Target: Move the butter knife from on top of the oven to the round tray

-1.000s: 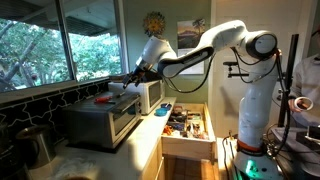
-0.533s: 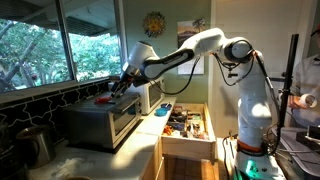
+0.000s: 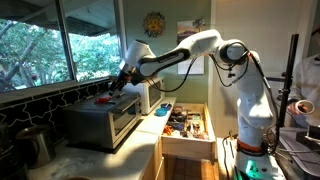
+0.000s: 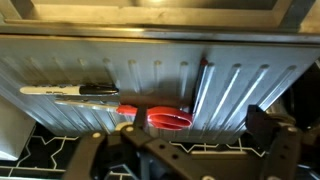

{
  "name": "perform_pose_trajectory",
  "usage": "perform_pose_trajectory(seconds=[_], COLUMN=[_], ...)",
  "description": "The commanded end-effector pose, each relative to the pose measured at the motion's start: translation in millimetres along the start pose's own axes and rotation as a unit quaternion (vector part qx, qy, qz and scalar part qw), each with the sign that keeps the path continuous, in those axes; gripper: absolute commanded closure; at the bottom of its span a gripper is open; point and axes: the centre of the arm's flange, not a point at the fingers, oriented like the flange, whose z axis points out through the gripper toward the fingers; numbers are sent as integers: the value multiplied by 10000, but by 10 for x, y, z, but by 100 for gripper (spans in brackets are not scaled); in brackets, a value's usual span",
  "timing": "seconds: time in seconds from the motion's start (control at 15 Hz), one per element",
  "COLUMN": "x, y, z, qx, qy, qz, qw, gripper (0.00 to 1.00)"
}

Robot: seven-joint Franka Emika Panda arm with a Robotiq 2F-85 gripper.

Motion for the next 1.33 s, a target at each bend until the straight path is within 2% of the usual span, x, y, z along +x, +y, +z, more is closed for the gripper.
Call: perform_pose_trajectory(seconds=[0.0, 0.13, 0.2, 0.4, 0.53, 0.6, 0.8, 0.87, 1.07, 1.2, 1.27], x=[-18, -42, -47, -71, -82, -86, -96, -100, -97, -102, -106], y=[-59, -67, -71, -97, -114, -123, -151, -157, -160, -153, -150], z=[179, 256, 287, 376, 416, 434, 475, 484, 486, 485, 484], qx=[22, 25, 44, 70, 83, 90, 132, 148, 201, 226, 252], qy=[-3, -93, -119, -167, -186, -186, -195, -198, -177, -178, -192], qz=[147, 185, 195, 209, 217, 220, 236, 247, 306, 358, 388], qw=[9999, 9998, 9997, 9996, 9996, 9995, 9994, 9994, 9992, 9989, 9987], gripper=[3, 14, 16, 41, 46, 43, 46, 49, 83, 98, 100])
